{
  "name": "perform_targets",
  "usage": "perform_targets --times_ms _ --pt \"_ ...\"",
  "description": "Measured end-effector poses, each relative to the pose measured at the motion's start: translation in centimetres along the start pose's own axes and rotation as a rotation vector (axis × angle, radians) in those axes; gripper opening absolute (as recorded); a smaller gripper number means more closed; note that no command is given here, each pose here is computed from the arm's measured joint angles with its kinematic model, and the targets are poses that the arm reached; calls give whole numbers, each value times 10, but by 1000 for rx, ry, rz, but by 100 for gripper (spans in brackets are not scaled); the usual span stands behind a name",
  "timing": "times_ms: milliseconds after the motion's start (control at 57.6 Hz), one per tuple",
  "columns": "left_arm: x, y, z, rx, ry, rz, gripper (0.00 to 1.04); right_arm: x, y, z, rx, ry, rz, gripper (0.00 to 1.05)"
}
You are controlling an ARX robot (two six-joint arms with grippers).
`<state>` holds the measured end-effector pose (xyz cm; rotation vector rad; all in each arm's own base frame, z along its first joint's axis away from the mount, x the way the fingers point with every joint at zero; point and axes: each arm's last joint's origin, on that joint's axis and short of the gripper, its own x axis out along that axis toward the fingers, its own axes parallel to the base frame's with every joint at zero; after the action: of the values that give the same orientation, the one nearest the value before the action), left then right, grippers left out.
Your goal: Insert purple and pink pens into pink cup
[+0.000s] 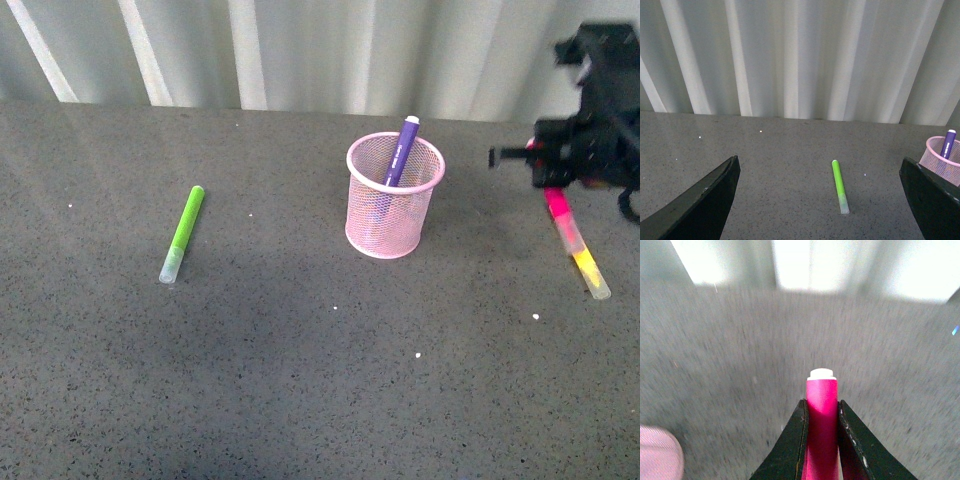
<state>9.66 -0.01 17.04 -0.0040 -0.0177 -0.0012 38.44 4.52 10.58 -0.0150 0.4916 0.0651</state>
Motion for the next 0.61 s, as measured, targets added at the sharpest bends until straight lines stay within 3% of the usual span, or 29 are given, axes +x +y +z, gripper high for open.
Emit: perform_targets --times_ms 226,365,608 --pt "0 0 0 0 0 0 98 -73 24 59 -49 -489 158 12" --pt "0 0 0 0 0 0 98 -85 57 41 -194 -659 303 12" --pt "0 0 0 0 0 0 98 -60 78 14 -265 -662 378 12"
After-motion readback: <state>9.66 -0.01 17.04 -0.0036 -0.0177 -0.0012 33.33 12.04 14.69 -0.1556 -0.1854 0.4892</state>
